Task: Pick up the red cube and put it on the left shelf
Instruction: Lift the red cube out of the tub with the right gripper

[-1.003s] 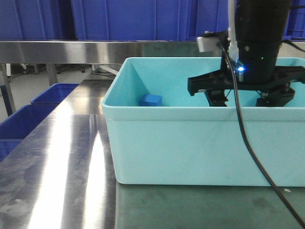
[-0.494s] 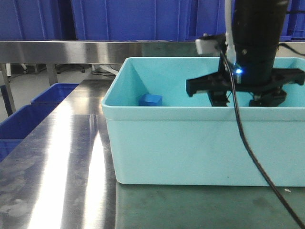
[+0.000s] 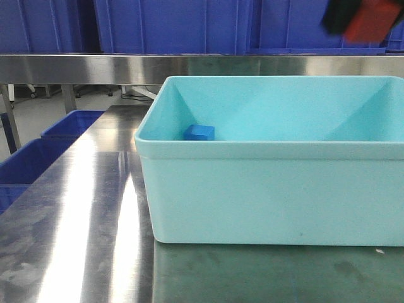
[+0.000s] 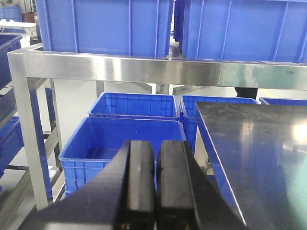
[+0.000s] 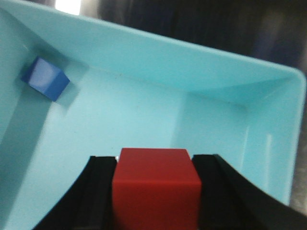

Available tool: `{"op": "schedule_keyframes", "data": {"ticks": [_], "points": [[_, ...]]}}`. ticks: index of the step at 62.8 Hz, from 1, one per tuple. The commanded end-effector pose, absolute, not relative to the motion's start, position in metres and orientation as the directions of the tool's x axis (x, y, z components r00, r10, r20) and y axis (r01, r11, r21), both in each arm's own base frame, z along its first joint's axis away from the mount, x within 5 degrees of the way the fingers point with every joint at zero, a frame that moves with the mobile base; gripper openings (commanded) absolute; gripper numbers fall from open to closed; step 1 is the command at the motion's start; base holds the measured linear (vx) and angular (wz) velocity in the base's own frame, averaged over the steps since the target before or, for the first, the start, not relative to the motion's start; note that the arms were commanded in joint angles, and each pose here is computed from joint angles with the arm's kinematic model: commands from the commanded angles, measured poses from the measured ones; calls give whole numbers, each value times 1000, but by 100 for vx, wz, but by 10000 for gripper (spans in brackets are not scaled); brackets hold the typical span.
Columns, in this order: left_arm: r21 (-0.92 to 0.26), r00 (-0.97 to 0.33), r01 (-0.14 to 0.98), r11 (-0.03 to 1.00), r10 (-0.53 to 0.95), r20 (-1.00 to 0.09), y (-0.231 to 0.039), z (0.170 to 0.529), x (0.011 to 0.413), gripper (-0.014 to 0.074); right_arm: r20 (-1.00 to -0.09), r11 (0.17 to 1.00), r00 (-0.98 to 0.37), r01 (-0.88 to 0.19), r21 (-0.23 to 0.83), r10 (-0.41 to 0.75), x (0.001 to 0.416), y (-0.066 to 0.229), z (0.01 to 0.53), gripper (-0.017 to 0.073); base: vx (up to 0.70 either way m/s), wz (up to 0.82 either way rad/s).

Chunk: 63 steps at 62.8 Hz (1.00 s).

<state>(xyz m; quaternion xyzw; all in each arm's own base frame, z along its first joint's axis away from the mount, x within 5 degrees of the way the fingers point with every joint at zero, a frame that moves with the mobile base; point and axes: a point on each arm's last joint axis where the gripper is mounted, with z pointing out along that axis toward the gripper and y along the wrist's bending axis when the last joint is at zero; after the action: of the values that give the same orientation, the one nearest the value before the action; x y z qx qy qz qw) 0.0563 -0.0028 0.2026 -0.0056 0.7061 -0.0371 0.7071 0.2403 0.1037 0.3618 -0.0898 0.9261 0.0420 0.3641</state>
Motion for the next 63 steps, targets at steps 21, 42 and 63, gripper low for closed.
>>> {"op": "schedule_keyframes", "data": {"ticks": [21,42,63], "points": [[-73,78,40,997,-75,-994,-2,203,56,102,-933,964,-321,-255,-80,-163,119,37,356,110,0,0],[-73,78,40,997,-75,-994,-2,203,56,102,-985,959,-126,-271,-79,-116,64,12,318,110,0,0],[-73,78,40,997,-75,-994,-2,203,56,102,-986,961,-120,-264,-84,-119,61,10,316,110,0,0]]}}
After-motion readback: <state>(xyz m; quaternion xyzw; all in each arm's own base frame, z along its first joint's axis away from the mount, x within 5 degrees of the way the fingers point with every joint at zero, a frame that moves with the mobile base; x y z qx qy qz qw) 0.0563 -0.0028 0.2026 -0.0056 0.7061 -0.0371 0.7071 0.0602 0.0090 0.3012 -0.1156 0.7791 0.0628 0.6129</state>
